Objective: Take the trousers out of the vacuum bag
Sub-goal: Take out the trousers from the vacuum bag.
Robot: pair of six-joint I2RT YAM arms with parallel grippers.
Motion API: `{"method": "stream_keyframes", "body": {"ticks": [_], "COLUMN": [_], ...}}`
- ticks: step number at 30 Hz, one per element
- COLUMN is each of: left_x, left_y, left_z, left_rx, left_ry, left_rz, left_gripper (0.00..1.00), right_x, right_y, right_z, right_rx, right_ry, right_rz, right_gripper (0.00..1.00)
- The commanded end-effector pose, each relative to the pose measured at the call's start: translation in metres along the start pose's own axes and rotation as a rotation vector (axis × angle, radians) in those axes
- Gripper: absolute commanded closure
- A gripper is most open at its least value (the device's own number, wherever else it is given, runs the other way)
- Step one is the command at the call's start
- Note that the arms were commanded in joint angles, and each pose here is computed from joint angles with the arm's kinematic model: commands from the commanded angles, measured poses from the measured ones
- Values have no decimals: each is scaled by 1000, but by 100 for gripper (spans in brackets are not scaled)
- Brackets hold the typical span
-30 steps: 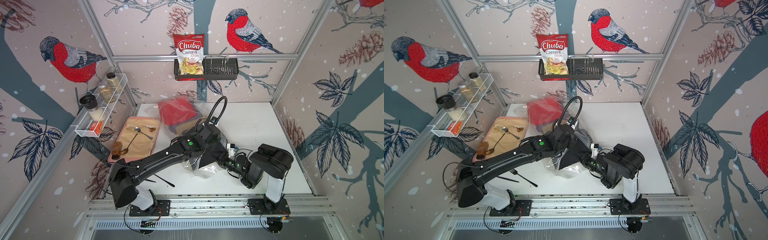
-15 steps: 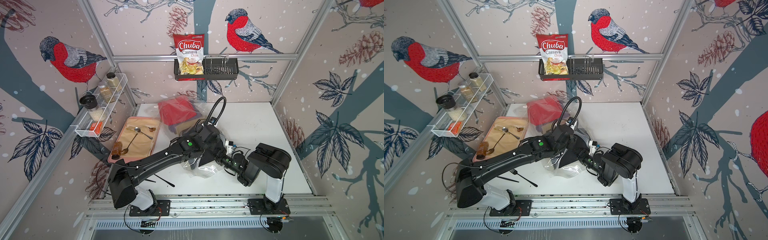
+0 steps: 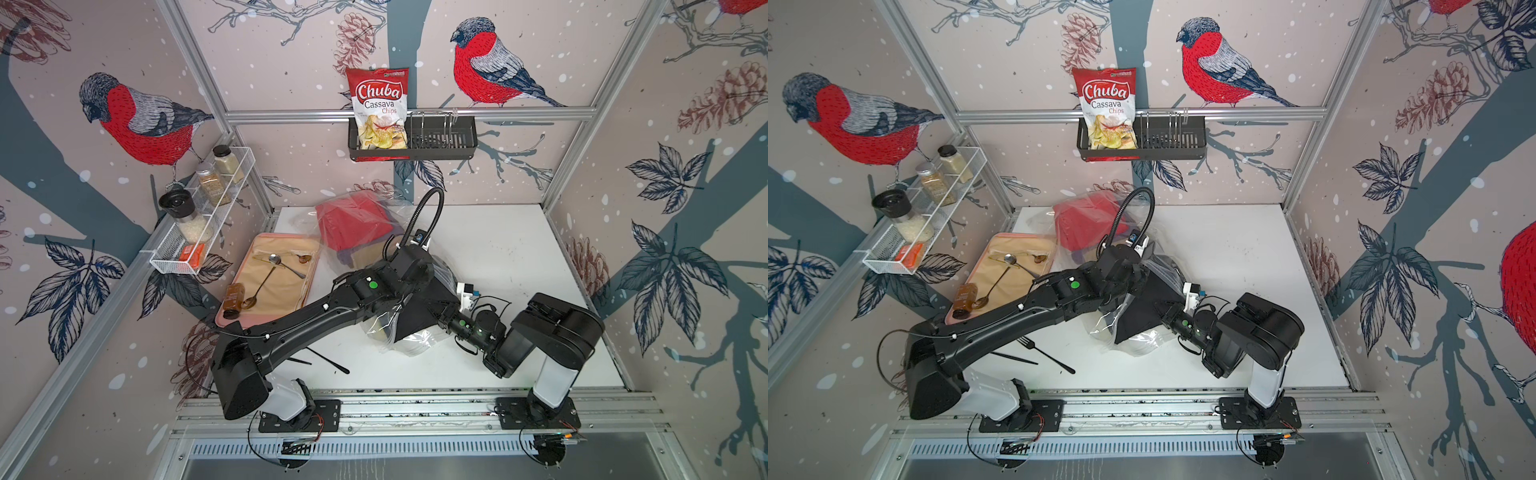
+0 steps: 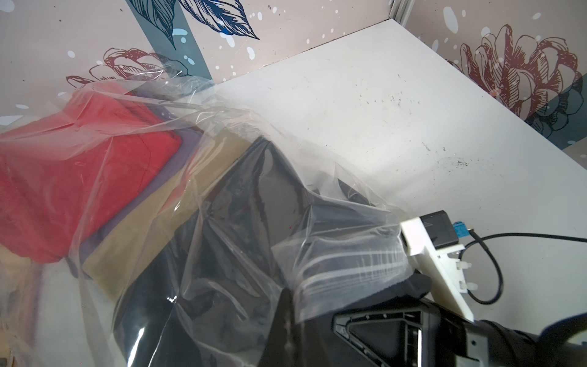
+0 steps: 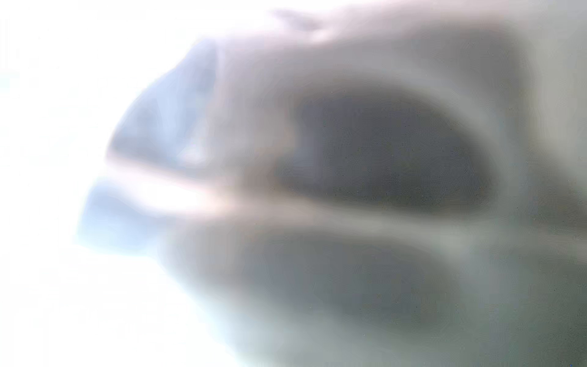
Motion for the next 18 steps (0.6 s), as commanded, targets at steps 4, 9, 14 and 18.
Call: {"method": "stream_keyframes", "body": {"ticks": [4,9,14,18], "left_x": [-9,-11,-14,-16], "left_y": [-3,-2,8,12], "left_z": [5,11,18,19], "left_rx": [7,-1,-16,-9], "left_ry": [-35,-39,-40,-43], "left_rz": [-3,-7,-33,-46], "left_gripper": [100,100,100,100], "right_x": [-5,-3,-7,-10], "right_y": [44,55,56,60], "right_z": [-15,-24,-35,-44], "right_rx": [-166,-107,12,55], "right_ry": [-24,-15,-2,11], "right_rz": [-46,-100,-134,-128], "right_gripper": [95,97,100,100]}}
Point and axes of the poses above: each gripper's point midway between its finger pads, its own z axis out along the fingers, its own y axis along the line the jaws close on, x = y × z, the point moved 5 cm from there along -z, back along the fingers, and after that the axes turned 9 degrees about -z, right-handed, at the moved point
